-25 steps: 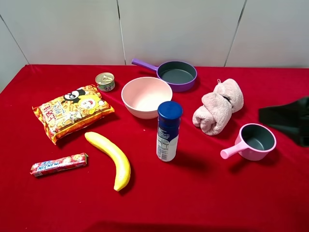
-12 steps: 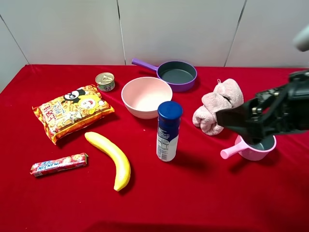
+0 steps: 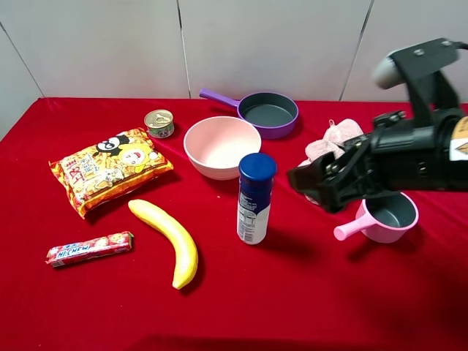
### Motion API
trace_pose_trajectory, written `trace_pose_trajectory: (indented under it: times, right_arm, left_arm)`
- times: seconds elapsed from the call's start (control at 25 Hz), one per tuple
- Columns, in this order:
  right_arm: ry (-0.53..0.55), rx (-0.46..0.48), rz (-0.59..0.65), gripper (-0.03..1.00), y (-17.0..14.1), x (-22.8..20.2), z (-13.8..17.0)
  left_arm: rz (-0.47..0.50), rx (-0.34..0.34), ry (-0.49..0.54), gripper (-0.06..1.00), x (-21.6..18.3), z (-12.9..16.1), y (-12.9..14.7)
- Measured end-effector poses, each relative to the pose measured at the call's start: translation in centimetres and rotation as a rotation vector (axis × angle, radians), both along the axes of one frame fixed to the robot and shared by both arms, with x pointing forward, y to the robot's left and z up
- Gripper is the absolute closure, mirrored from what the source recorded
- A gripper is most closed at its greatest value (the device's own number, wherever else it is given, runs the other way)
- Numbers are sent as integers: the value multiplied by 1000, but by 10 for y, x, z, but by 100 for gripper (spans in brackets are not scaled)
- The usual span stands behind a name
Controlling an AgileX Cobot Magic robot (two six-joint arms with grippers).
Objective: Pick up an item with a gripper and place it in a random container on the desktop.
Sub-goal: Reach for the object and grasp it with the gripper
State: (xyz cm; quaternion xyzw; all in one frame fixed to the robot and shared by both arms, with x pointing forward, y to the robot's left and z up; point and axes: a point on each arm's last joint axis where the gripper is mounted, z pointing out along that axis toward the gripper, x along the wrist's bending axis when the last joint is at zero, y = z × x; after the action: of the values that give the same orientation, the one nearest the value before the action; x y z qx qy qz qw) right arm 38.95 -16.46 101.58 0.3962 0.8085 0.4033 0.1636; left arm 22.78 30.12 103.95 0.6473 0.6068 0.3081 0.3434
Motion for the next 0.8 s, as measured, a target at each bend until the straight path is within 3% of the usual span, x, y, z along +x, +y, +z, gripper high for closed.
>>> trace_pose_trajectory:
  times: [0.8]
  right_arm:
    - [-16, 0, 96, 28, 45, 16, -41]
  left_arm:
    - [0, 0, 0, -3, 0, 0, 0]
